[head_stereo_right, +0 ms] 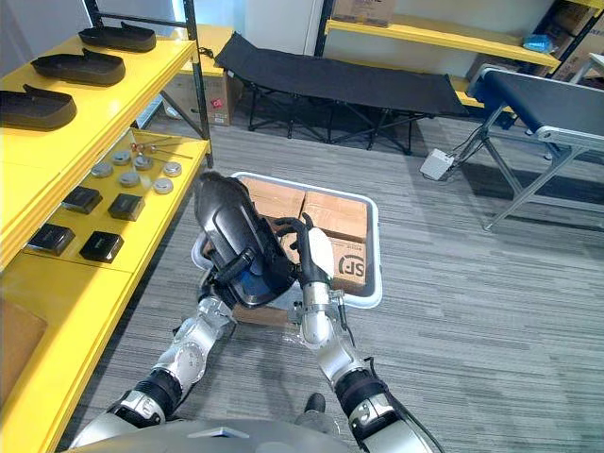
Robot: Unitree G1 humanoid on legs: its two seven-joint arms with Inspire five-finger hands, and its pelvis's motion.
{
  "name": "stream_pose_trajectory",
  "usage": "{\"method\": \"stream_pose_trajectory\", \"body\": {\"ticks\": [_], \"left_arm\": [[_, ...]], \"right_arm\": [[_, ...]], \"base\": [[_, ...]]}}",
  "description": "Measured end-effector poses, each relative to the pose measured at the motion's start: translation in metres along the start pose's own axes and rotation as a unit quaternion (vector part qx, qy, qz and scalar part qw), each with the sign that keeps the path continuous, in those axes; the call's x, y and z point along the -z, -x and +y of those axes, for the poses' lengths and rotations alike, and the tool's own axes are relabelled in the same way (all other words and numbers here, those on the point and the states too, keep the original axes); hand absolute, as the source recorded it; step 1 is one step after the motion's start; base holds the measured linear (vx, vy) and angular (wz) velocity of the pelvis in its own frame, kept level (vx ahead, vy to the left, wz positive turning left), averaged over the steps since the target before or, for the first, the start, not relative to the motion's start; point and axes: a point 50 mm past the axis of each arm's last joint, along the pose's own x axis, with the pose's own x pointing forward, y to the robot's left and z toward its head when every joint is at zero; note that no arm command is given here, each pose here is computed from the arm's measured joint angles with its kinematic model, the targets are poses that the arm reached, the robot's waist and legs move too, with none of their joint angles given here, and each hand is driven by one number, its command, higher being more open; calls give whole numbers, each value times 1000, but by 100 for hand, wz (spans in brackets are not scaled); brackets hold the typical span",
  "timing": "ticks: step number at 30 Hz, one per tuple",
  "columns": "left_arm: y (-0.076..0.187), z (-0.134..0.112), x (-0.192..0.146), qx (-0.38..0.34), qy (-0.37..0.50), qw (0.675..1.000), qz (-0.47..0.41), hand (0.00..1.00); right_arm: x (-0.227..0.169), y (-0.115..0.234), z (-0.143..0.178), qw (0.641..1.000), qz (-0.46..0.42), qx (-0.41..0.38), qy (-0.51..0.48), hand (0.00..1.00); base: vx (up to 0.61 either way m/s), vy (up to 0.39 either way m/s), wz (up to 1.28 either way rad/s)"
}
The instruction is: Walk over and take three plastic housings, then place them on the shelf
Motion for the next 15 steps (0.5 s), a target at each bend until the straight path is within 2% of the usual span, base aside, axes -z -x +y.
{"method": "stream_pose_trajectory", "body": {"ticks": [3, 8, 15], "left_arm": [[0, -7, -26, -14, -90, 993, -72, 0], [4, -18, -66, -42, -164, 968, -184, 0], [12, -16, -83, -117, -252, 923, -265, 0]], "right_arm": [[-6, -1, -9, 999, 1, 32, -36, 100], [-21, -4, -31, 990, -11, 96, -106, 100], [2, 16, -34, 984, 49, 117, -129, 100]], "base": [[0, 0, 0], [8, 6, -4], [9, 6, -3]]}}
